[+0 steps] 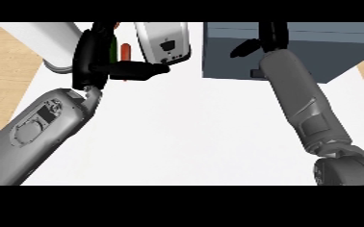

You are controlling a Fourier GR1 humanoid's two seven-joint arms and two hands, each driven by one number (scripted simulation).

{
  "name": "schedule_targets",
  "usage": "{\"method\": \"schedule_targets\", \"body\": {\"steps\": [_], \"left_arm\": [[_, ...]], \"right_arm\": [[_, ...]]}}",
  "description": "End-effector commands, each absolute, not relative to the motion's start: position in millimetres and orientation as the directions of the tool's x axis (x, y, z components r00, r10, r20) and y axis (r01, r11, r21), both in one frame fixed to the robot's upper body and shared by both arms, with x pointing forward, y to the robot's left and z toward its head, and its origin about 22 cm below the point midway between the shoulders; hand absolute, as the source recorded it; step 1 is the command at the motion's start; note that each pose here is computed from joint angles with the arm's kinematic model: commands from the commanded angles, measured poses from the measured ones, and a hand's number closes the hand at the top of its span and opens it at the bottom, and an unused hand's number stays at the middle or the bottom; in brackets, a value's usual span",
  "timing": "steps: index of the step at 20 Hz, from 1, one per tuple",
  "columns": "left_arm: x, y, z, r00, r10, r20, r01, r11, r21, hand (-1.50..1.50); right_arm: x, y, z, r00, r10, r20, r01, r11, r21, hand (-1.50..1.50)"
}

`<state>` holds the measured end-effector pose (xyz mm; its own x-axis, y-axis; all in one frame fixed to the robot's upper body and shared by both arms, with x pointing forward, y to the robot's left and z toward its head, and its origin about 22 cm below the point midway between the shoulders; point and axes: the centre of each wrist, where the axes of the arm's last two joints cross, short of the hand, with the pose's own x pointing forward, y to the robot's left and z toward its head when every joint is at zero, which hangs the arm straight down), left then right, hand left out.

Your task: Pick up the can, place it into the drawer and close the drawer

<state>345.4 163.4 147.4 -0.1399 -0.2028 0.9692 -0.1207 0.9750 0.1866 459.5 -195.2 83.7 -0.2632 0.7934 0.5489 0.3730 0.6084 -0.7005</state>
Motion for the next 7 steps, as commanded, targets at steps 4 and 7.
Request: {"method": "schedule_targets", "body": {"steps": [4,7], "left_arm": [[346.0,184.9,146.3,-0.140,-0.205,0.969,-0.148,0.972,0.184,-1.50],[341.2,182.4,138.7,-0.126,-0.187,0.974,-0.144,0.975,0.169,-1.50]], "right_arm": [[468.1,-159.9,113.5,-0.321,0.507,0.800,0.347,0.849,-0.398,-1.50],[466.9,-169.1,107.4,-0.344,0.498,0.796,0.344,0.856,-0.387,-1.50]]}}
